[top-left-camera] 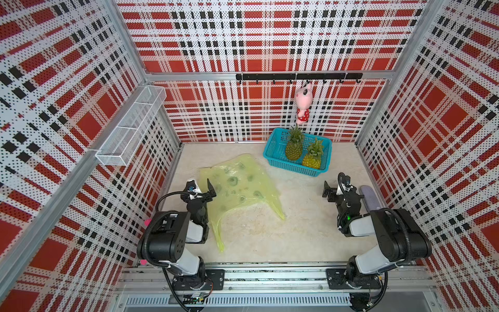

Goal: Place the pineapple into a plastic bag & tie a knot
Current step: Pick up the plastic bag at the center of the board.

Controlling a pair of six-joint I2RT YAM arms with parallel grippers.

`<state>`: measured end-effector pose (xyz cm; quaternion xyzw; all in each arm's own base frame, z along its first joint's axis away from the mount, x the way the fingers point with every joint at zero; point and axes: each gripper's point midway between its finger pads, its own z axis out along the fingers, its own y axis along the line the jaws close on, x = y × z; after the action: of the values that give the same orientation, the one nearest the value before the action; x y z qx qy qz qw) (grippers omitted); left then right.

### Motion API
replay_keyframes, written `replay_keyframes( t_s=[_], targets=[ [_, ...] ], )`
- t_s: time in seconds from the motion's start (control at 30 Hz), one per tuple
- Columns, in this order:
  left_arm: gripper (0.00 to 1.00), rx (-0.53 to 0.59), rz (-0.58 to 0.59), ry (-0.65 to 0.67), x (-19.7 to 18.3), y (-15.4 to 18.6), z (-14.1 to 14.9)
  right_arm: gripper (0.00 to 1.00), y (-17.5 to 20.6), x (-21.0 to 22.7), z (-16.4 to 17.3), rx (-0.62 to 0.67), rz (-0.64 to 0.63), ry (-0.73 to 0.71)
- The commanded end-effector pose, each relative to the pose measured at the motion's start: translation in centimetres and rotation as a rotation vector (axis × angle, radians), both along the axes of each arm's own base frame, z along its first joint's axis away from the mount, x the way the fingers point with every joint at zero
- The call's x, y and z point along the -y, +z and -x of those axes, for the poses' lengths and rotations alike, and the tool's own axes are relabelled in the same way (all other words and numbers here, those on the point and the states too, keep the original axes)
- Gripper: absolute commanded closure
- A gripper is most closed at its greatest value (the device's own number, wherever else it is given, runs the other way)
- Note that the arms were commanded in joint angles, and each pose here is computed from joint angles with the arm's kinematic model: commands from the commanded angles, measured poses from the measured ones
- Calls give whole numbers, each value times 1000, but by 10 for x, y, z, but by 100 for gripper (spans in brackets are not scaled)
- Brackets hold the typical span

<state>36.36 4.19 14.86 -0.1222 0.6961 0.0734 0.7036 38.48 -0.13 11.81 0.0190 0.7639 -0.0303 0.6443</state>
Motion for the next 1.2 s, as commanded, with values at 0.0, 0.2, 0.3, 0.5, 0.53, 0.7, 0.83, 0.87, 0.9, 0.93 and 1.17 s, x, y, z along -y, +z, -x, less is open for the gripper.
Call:
replay_keyframes(
  t_s=[0.0,0.2,0.3,0.5,0.53,0.7,0.83,0.87,0.9,0.93,1.17],
  targets=[
    [2,39,-12,7,0,11,-3,0,12,3,-6,45,16,-10],
    [2,40,-10,5,1,11,-3,0,12,2,-6,44,16,-9],
    [2,41,-10,7,0,11,-4,0,12,2,-6,45,15,-9],
    [2,39,-5,-2,0,11,-5,0,12,2,-7,42,15,-8],
    [2,38,-4,-3,0,10,-5,0,11,2,-7,41,15,-8],
    [2,41,-3,-5,0,11,-3,0,13,1,-4,53,18,0],
    [2,108,-5,4,0,23,14,0,31,-2,14,144,29,18],
    [2,120,-5,12,-1,26,18,0,37,-2,18,157,39,-1],
    [2,126,-7,24,-2,30,21,0,40,-3,21,160,54,-17],
    [2,131,-9,35,-3,33,24,0,44,-6,22,163,75,-26],
    [2,88,-11,65,13,63,16,0,72,-57,20,98,223,-63]
  ],
)
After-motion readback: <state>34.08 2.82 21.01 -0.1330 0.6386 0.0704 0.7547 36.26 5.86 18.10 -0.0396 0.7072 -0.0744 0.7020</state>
